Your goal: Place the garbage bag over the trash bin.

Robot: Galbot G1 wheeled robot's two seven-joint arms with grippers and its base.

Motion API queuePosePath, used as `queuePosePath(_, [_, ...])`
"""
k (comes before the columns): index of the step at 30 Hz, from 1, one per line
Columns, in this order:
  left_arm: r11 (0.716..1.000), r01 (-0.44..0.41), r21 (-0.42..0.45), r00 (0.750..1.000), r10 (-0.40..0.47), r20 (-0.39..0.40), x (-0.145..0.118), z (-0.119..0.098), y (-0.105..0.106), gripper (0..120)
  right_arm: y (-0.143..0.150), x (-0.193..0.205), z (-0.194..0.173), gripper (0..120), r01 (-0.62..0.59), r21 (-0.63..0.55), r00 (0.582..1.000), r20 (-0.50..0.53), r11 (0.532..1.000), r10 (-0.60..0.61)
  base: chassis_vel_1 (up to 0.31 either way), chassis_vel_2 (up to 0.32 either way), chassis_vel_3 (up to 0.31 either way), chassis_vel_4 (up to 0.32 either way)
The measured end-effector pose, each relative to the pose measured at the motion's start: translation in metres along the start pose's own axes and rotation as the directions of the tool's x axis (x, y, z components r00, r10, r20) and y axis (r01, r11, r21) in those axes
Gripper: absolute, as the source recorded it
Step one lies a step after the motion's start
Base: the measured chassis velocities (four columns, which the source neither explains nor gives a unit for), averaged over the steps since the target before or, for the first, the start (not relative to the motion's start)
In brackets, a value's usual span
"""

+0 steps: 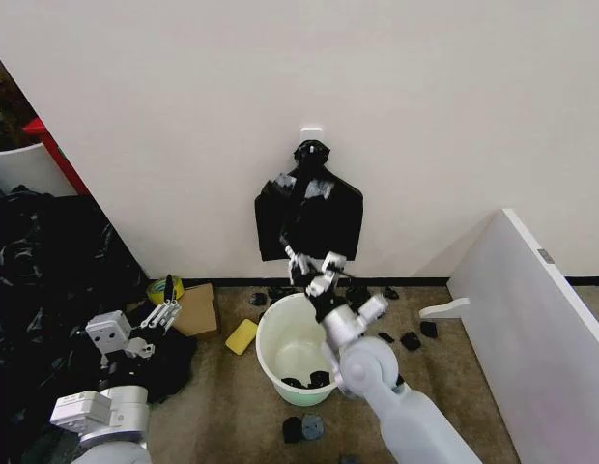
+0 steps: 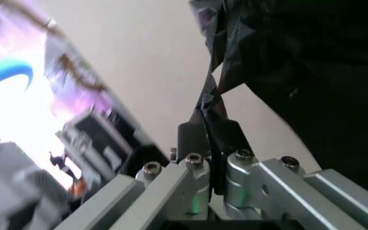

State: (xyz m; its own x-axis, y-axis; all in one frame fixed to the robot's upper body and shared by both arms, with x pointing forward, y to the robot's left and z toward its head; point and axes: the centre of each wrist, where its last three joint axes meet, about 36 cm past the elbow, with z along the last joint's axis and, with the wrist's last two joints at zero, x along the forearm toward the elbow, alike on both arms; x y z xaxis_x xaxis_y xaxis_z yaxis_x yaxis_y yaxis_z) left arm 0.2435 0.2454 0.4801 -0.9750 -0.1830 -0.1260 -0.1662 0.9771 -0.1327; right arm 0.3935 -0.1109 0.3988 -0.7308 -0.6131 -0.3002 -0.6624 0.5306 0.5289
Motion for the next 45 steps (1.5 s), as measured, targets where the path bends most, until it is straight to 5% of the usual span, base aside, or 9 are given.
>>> queuePosePath(5, [1.000,-0.003,0.000,1.000,0.003,0.003,0.000,-0.001,0.000,100,-0.039,0.033,0.014,0,0.150,0.146,0.985,-0.112,0.978,-0.134,0.000,0.000,0.000,0.000])
queuePosePath(19, [1.000,-0.001,-0.001,1.000,0.001,0.002,-0.002,-0.003,0.001,100,-0.107,0.065,0.022,0,0.425,0.231,0.883,-0.319,0.875,-0.344,0.000,0.000,0.000,0.000])
queuePosePath(30, [1.000,0.003,0.001,1.000,-0.003,-0.002,-0.003,-0.001,0.000,100,-0.128,0.067,0.022,0,0.416,0.279,0.891,-0.316,0.865,-0.327,0.000,0.000,0.000,0.000])
queuePosePath(45, [1.000,0.004,0.004,1.000,-0.004,-0.004,-0.002,-0.002,-0.001,100,-0.110,0.082,-0.026,51,0.311,0.430,0.950,-0.146,0.847,-0.275,0.000,0.000,0.000,0.000])
